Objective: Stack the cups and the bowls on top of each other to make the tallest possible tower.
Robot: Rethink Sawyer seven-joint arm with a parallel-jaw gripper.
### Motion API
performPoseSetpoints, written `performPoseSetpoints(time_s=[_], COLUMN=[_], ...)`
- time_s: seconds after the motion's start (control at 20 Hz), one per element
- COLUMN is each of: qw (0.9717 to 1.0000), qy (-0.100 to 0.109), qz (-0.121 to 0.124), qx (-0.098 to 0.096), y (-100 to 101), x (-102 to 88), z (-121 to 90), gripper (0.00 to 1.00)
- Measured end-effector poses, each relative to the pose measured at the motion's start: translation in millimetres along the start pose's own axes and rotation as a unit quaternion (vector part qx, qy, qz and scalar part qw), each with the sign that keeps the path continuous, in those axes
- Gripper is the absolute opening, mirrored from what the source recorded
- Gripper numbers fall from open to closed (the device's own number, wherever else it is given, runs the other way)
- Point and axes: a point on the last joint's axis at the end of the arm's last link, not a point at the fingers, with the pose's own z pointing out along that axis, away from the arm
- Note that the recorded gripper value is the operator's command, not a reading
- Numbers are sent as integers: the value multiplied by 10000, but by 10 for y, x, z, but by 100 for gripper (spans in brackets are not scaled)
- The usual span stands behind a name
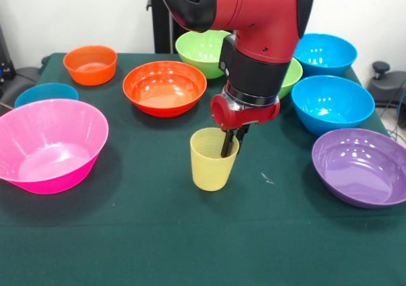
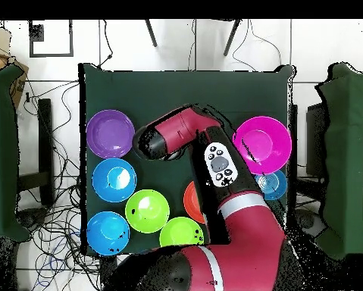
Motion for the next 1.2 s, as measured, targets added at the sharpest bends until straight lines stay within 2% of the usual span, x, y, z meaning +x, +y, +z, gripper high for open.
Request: performPoseSetpoints(time_s=[0.2,0.25,1.2], qw=[10000,10000,10000], qy=[0,0,2], qz=[-9,-9,0], qx=[9,9,10], y=[-3,-4,-15], x=[3,3,9], z=[2,2,4], gripper=[0,100,100])
